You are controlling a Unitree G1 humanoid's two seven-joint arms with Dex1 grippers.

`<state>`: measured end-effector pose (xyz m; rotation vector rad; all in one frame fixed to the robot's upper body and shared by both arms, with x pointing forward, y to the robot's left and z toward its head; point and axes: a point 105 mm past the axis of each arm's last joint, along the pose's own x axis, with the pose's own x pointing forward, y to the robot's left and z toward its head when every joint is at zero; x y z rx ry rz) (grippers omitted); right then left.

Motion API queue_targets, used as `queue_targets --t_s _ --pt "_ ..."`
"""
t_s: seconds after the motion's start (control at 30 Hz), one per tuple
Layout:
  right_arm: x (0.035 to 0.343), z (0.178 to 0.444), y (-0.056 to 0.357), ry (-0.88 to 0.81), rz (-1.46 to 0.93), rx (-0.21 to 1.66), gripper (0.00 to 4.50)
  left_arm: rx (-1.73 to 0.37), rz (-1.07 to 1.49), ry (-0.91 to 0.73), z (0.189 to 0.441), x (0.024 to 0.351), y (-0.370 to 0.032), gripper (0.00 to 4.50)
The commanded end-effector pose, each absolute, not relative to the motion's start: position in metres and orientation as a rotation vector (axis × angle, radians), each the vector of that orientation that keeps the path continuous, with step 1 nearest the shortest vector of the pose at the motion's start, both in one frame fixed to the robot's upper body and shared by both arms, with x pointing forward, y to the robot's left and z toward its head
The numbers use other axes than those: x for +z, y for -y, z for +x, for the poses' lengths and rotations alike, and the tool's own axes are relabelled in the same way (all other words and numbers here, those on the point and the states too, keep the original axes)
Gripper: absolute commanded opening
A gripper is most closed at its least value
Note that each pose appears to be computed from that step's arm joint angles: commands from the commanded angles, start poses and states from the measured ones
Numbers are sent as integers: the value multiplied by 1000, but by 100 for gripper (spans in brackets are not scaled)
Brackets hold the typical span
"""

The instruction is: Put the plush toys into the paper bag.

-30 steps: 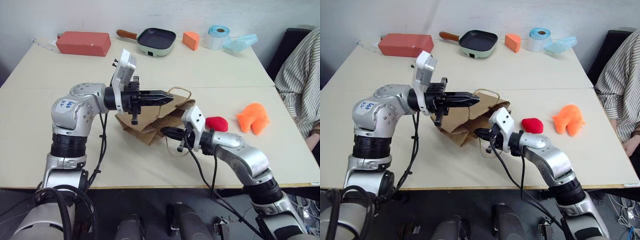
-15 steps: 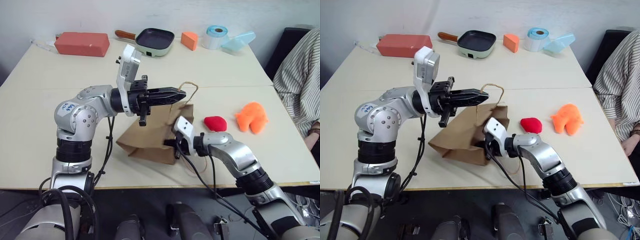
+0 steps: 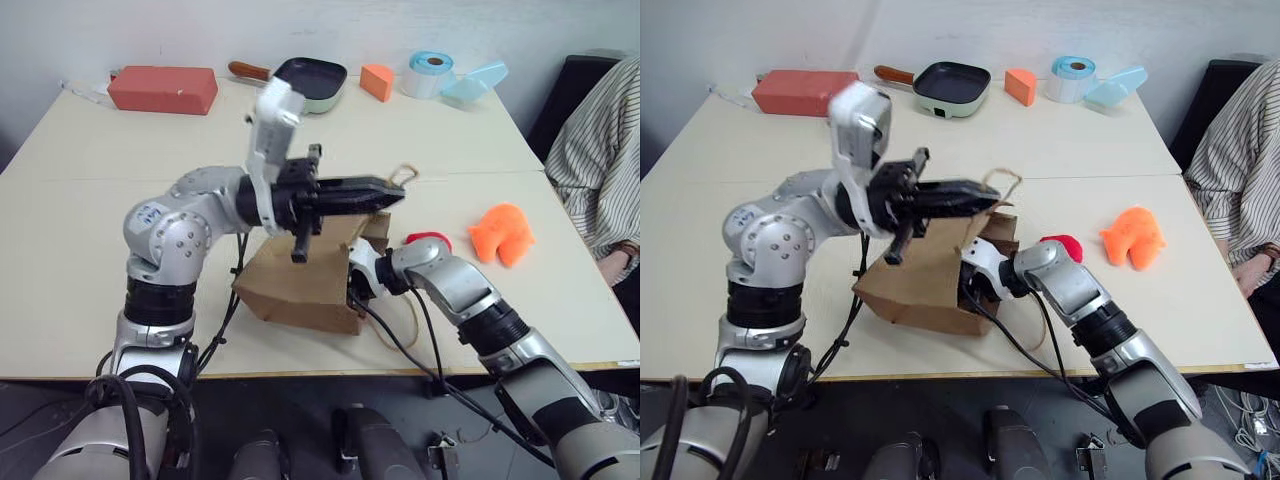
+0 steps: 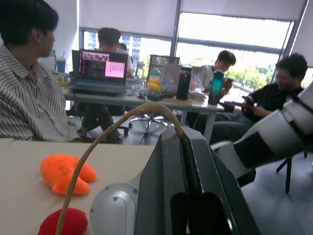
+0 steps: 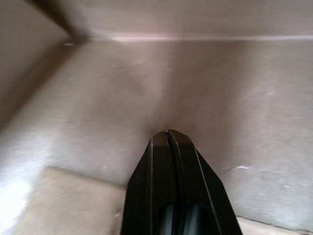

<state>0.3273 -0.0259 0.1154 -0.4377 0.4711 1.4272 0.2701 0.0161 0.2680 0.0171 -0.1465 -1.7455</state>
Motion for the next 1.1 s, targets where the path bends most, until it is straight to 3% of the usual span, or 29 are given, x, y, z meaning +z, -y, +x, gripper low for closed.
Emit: queue_targets --t_s 0.03,0.1,0.27,0.37,0.53,0.63,0.8,0.97,1.1 --pt "148 320 6 -418 -215 1544 2 -1747 93 193 271 266 -11 0" --pt "152 328 2 -421 -104 1510 2 -1735 77 208 274 270 -11 0" --pt "116 345 2 -503 -88 1331 2 -1703 16 246 276 284 -18 0" --pt "89 342 7 -582 -174 1272 2 -1636 -72 291 285 306 -31 0" --pt "74 339 18 -603 -322 1245 2 -1540 -185 354 299 338 -50 0" --pt "72 339 23 -598 -360 1234 2 -1540 -191 351 300 341 -51 0" --pt "85 347 30 -506 -345 1179 2 -1583 -137 314 291 325 -35 0" --pt "140 348 42 -232 -233 1094 2 -1591 -63 263 291 302 -30 0" --pt "176 329 60 -104 -193 1033 2 -1620 2 242 286 290 -29 0"
